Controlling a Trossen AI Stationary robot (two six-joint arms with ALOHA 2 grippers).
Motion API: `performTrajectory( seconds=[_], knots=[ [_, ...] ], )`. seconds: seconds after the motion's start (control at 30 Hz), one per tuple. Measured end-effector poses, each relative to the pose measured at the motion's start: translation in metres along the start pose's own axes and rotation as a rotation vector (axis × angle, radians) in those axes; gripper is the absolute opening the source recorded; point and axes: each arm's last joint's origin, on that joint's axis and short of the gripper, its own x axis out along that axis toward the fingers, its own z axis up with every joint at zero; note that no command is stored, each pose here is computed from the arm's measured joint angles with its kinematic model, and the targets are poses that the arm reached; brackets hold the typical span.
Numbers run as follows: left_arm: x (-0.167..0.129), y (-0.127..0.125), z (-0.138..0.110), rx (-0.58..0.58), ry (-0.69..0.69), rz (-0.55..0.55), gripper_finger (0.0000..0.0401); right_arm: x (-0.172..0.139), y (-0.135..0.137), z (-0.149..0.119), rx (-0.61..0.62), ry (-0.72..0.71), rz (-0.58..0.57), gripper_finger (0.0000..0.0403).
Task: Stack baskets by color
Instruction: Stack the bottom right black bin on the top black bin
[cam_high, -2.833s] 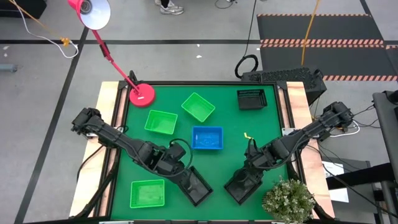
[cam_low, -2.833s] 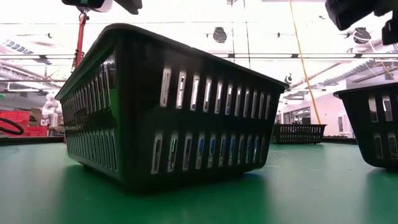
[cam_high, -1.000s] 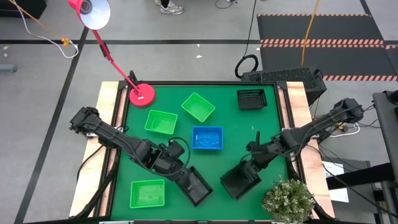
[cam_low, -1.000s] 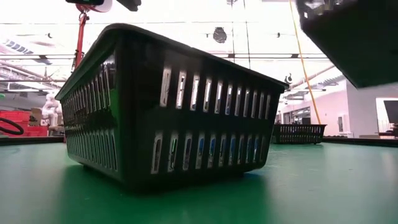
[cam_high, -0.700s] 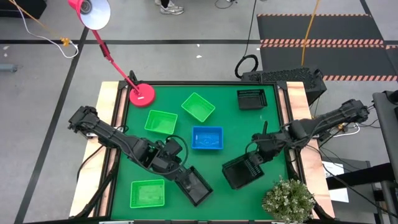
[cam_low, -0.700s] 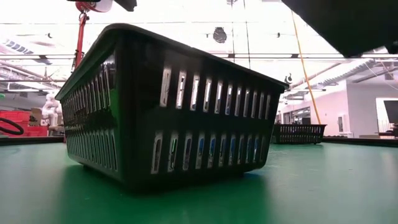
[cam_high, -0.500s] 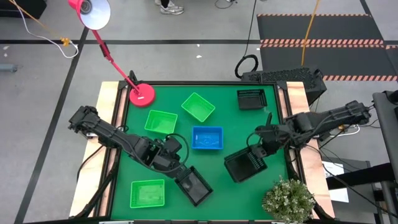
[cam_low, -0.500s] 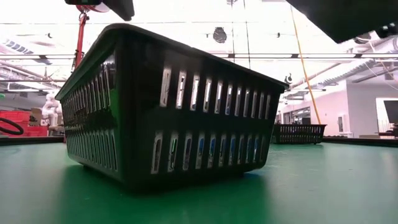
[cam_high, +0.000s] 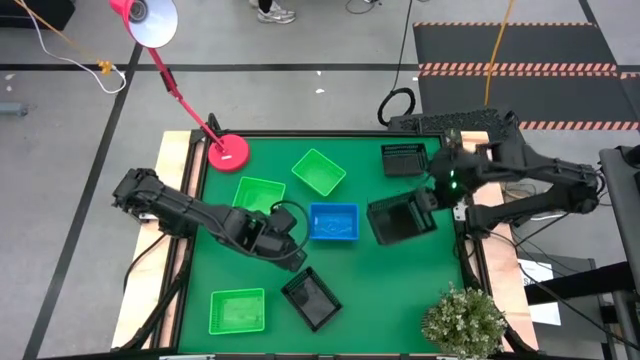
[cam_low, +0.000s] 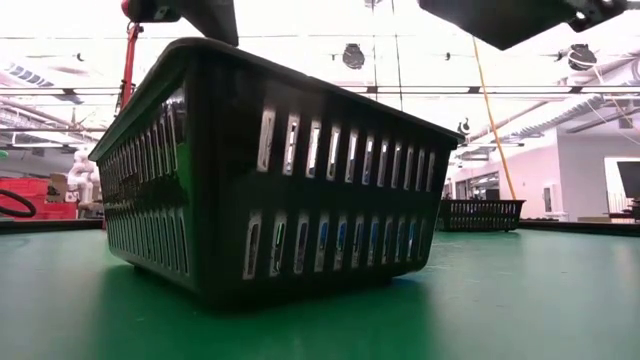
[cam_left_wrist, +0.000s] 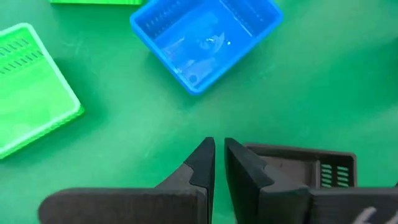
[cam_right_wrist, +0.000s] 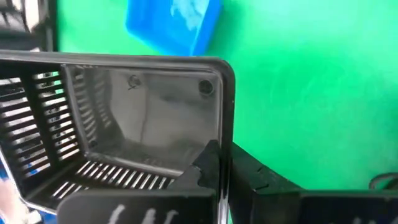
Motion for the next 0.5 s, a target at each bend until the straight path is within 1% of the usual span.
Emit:
performTrajectory(
  seconds=[0.1, 0.2, 0.5],
  knots=[
    [0.002, 0.002, 0.004, 0.008, 0.001, 0.003, 0.0035, -0.01, -0.002, 0.008, 0.025, -0.033, -0.005, 0.0002],
    [0.003, 0.003, 0.007, 0.011, 0.009, 0.001, 0.0035, -0.017, -0.003, 0.017, 0.048, -0.023, 0.012, 0.0002],
    [0.006, 0.007, 0.016, -0.002, 0.0, 0.005, 0.0035, -0.032, -0.008, 0.044, 0.07, -0.086, 0.092, 0.0006]
  ],
)
